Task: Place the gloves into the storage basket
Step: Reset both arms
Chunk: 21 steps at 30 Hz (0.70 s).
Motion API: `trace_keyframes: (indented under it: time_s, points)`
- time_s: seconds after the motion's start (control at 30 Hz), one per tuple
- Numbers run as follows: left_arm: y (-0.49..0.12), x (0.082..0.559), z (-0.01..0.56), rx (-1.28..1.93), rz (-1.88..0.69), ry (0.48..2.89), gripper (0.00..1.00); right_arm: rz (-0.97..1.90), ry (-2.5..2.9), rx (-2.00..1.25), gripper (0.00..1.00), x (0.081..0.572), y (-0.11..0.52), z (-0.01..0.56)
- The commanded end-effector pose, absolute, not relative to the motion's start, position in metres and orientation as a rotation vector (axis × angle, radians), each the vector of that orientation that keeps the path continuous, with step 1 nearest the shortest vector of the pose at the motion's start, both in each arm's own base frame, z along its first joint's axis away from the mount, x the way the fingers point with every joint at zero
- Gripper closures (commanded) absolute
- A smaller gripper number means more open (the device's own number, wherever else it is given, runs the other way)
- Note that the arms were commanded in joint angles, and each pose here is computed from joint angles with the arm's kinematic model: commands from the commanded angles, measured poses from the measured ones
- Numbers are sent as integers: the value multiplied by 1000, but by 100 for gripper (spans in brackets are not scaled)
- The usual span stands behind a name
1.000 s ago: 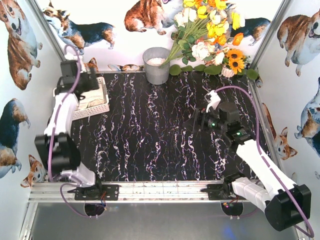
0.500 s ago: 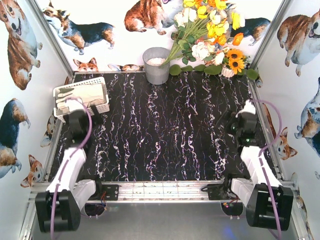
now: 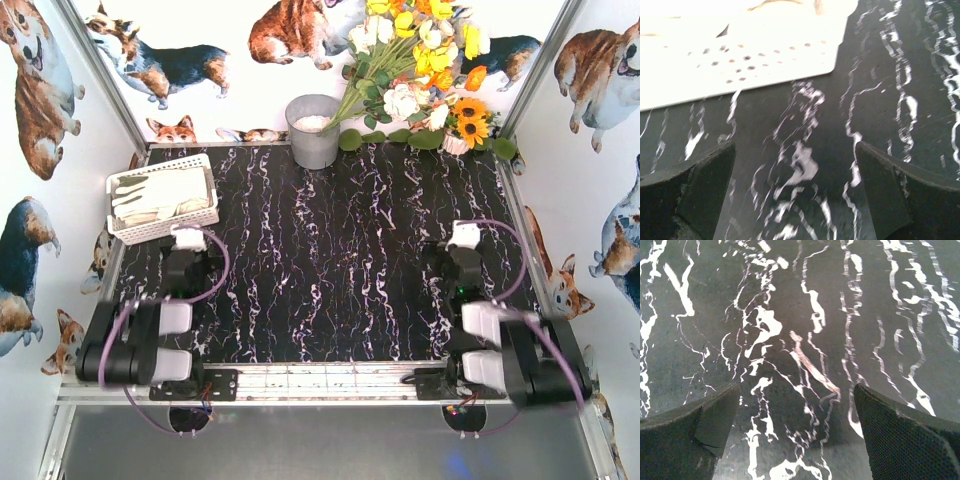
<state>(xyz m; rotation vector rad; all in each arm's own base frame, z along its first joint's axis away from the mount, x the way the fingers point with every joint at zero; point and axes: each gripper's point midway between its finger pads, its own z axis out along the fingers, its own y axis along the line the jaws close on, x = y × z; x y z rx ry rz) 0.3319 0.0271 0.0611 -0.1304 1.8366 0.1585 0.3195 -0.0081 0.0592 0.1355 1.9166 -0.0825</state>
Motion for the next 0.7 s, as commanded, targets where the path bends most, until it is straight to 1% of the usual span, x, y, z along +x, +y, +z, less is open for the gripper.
trace_keyframes:
  time_s: [0.0,0.03,0.07,0.1,0.13,0.2,0.67]
  points:
    - [3,380,95,62,138,1690,0,-44,1712,-72,0,373,15,92]
    - [12,385,93,6,164,1671,0,-46,1758,-59,0,375,13,77]
    - [24,385,81,-77,185,1732,0,-39,1857,-20,0,372,7,69]
    - [31,389,83,-119,196,1753,0,-26,1876,17,0,379,1,79]
    - [34,389,86,-124,217,1716,0,-9,1849,16,0,383,2,78]
    - [40,384,85,-183,240,1724,0,-21,1790,24,0,379,0,80]
    - [35,386,86,-146,226,1717,0,-17,1807,6,0,382,2,79]
